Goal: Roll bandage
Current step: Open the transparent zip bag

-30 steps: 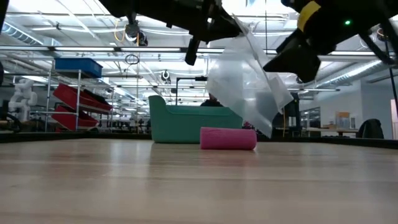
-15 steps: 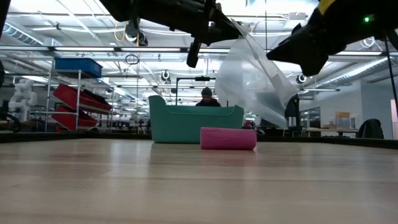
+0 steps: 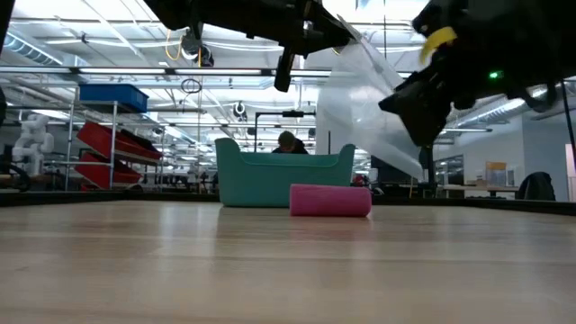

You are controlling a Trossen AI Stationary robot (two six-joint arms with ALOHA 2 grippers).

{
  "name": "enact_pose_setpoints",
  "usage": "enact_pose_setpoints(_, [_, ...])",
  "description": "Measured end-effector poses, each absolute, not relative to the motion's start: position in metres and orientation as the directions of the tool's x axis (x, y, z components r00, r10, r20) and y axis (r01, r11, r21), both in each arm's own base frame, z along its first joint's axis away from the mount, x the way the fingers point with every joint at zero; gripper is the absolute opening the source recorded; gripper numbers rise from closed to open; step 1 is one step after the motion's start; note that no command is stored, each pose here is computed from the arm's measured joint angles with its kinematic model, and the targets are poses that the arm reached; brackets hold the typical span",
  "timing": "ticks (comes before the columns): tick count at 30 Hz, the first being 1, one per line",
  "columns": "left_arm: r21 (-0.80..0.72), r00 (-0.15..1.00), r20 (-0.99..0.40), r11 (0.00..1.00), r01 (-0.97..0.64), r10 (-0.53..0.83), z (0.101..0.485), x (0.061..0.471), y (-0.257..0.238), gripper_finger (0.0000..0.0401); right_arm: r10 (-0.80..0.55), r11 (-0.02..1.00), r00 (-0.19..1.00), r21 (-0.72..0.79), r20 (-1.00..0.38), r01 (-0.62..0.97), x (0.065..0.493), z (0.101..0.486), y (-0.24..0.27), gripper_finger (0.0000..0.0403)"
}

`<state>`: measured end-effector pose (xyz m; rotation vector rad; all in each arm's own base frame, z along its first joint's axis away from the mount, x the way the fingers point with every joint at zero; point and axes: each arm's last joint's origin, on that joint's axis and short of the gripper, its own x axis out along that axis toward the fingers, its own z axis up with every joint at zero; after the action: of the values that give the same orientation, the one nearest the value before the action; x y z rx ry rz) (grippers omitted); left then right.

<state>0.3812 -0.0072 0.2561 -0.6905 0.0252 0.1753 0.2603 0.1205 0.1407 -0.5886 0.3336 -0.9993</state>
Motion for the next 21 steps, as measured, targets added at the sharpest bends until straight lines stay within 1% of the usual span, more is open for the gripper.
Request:
enact_pose_setpoints(3, [-0.631, 0.986, -0.082, 0.757, -0.166, 0.148, 0.256, 0.381, -0.007, 0.0, -0.878, 0.378, 0.479, -0.612, 0.001, 0.694, 0.265, 0.141, 0.112, 0.0164])
enact_pose_setpoints(6, [-0.634, 0.991, -0.084, 0.762, -0.13, 0.099, 0.256, 0.381, -0.009, 0.0, -0.888, 0.363, 0.459, -0.61, 0.001, 0.704, 0.268, 0.141, 0.106, 0.0164])
enact_pose_setpoints(8, [-0.635, 0.994, -0.091, 0.765, -0.108, 0.064, 0.255, 0.381, -0.01, 0.0, -0.891, 0.361, 0.454, -0.607, 0.001, 0.708, 0.268, 0.142, 0.104, 0.0156])
enact_pose_setpoints(9, [-0.632, 0.994, -0.095, 0.769, -0.101, 0.052, 0.255, 0.381, -0.011, 0.0, -0.891, 0.361, 0.454, -0.605, 0.001, 0.71, 0.268, 0.143, 0.104, 0.0147])
enact_pose_setpoints(11, [-0.608, 0.995, -0.098, 0.79, -0.076, 0.02, 0.254, 0.381, -0.012, 0.0, -0.888, 0.363, 0.459, -0.614, -0.002, 0.701, 0.268, 0.143, 0.106, 0.0116])
enact_pose_setpoints(15, [-0.574, 0.995, -0.095, 0.818, -0.026, -0.035, 0.255, 0.381, -0.014, 0.0, -0.871, 0.377, 0.492, -0.649, -0.005, 0.661, 0.269, 0.15, 0.118, 0.0022])
enact_pose_setpoints(16, [-0.574, 0.995, -0.095, 0.819, -0.024, -0.037, 0.255, 0.381, -0.014, 0.0, -0.866, 0.377, 0.5, -0.663, -0.005, 0.647, 0.27, 0.152, 0.122, 0.0012])
enact_pose_setpoints(21, [-0.528, 0.993, -0.109, 0.849, -0.015, -0.05, 0.254, 0.381, -0.015, 0.0, -0.842, 0.4, 0.539, -0.674, -0.003, 0.621, 0.272, 0.164, 0.139, 0.0002])
